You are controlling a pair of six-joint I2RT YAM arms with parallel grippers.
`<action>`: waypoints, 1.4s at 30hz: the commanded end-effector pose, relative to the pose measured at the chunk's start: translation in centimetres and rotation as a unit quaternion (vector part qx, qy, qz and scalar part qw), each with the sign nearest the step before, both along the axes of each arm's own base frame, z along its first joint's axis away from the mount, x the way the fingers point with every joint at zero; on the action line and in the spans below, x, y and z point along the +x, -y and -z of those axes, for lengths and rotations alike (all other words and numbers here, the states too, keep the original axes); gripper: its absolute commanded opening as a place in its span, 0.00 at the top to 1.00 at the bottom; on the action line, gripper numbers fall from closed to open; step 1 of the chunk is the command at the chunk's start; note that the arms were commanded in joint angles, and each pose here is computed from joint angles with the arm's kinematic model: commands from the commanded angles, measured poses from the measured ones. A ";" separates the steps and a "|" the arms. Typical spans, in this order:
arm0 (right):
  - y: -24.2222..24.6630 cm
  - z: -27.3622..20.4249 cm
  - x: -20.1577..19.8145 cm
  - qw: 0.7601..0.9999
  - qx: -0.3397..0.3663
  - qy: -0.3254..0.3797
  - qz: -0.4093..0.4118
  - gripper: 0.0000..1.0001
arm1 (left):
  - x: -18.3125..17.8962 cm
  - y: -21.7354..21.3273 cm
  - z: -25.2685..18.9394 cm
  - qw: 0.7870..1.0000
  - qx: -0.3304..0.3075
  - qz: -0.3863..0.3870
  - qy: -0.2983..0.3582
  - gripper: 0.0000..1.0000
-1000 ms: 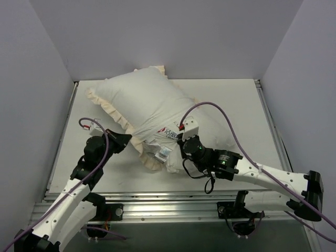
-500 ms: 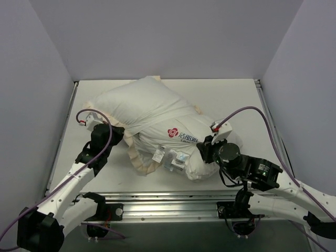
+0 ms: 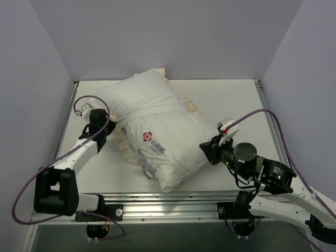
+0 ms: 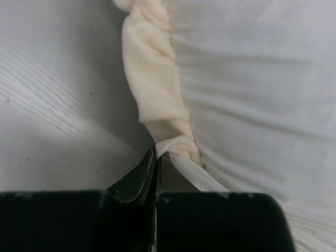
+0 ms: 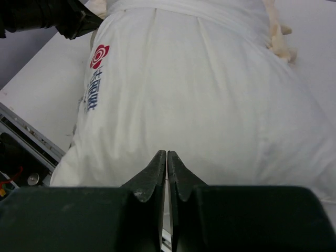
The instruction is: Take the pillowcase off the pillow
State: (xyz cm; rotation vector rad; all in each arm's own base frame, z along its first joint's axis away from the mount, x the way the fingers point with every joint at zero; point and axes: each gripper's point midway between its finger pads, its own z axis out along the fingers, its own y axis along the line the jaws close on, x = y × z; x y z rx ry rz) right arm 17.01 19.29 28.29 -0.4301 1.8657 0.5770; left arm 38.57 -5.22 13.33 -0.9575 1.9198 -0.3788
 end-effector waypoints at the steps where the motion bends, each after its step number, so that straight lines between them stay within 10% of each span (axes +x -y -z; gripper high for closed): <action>1: -2.9 -1.0 0.2 0.999 0.008 0.011 -0.050 1.00 | 4.2 -2.9 -4.8 0.996 0.045 -0.016 0.074 0.98; 4: -6.4 0.9 0.4 0.996 -0.007 -0.020 -0.091 1.00 | 4.2 -0.7 -5.2 0.996 0.027 0.039 0.072 0.94; 9: -7.4 1.5 3.0 0.998 -0.046 -0.028 -0.044 0.62 | 0.3 -0.2 -7.4 0.996 0.023 0.067 0.062 0.21; 12: -5.3 0.8 6.2 0.997 -0.071 -0.021 0.037 0.39 | -2.7 -0.2 -8.8 0.995 0.022 0.073 0.059 0.03; 21: -1.0 6.7 15.5 0.984 -0.039 -0.128 0.115 0.21 | -6.4 3.0 -7.9 0.987 0.010 0.157 0.032 0.03; 34: -13.5 11.3 3.4 0.973 0.057 -0.183 -0.130 0.25 | 0.6 13.4 -4.3 0.950 0.029 0.309 0.023 0.03; 42: -7.2 7.8 8.1 0.993 0.039 -0.112 0.023 0.23 | 2.1 9.7 -12.1 0.955 0.134 0.251 0.078 0.03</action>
